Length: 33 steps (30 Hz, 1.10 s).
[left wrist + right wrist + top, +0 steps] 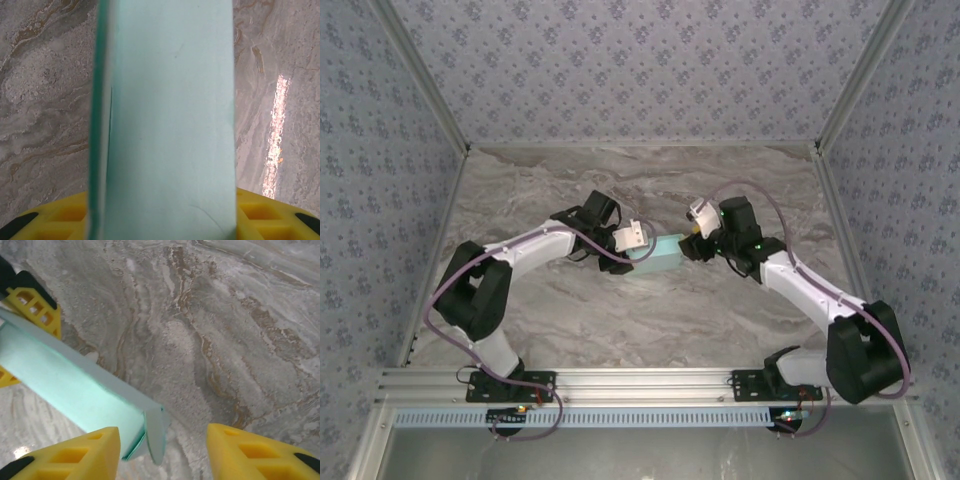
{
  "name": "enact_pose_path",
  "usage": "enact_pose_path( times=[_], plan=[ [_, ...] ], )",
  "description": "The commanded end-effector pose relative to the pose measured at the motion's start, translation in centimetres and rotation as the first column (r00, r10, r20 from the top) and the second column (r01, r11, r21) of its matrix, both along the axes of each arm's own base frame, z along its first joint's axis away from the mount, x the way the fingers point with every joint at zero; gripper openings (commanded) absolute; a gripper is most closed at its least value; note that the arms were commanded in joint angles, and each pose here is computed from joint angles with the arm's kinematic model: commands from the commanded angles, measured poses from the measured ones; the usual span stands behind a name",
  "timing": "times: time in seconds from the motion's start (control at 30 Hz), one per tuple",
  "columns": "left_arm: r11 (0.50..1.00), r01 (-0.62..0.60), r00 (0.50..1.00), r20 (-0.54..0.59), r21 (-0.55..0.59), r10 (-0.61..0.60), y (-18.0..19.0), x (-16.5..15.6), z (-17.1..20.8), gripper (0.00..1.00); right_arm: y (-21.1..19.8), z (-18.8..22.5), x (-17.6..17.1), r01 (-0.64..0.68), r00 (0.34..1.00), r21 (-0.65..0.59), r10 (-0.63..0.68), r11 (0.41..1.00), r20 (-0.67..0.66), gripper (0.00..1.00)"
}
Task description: Fold the paper box
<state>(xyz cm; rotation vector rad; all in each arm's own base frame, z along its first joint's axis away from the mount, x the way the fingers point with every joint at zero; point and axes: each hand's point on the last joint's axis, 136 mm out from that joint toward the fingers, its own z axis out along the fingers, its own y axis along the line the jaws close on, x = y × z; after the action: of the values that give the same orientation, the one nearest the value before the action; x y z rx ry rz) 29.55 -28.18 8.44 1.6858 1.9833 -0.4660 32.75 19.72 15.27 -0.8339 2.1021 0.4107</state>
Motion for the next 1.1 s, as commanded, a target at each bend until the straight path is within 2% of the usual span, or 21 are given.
enact_pose_path(
  times=[0.0, 0.43, 0.6, 0.73, 0.9, 1.07],
  plan=[
    [1.0, 0.002, 0.999, -0.043, -0.011, -0.002, -0.1, -0.1, 0.0, 0.47, 0.4, 0.8, 1.0, -0.004, 0.999, -0.04, 0.006, 0.999, 0.05, 0.48],
    [0.999, -0.012, 0.999, -0.037, -0.045, 0.01, -0.4, 0.4, 0.2, 0.49, 0.2, -0.6, 2.6, 0.091, 0.996, -0.042, -0.091, 0.995, 0.003, 0.39],
    [0.998, -0.016, 1.0, -0.021, -0.062, 0.015, -0.7, 0.7, 0.6, 0.49, 1.2, 0.2, 2.7, 0.096, 0.995, -0.002, -0.096, 0.995, -0.015, 0.35],
    [0.994, -0.052, 0.999, -0.009, -0.092, 0.052, -1.2, 1.5, 1.1, 0.49, 1.5, 0.6, 2.6, 0.168, 0.984, -0.002, -0.168, 0.986, -0.049, 0.31],
    [0.987, -0.095, 0.995, -0.009, -0.132, 0.095, -1.7, 2.3, 1.4, 0.49, 2.1, -0.3, 2.1, 0.249, 0.962, -0.054, -0.254, 0.967, -0.097, 0.21],
    [0.987, -0.103, 0.995, -0.005, -0.124, 0.103, -1.6, 2.5, 1.0, 0.49, 1.0, -0.7, 1.8, 0.283, 0.951, -0.073, -0.289, 0.956, -0.111, 0.21]
  ],
)
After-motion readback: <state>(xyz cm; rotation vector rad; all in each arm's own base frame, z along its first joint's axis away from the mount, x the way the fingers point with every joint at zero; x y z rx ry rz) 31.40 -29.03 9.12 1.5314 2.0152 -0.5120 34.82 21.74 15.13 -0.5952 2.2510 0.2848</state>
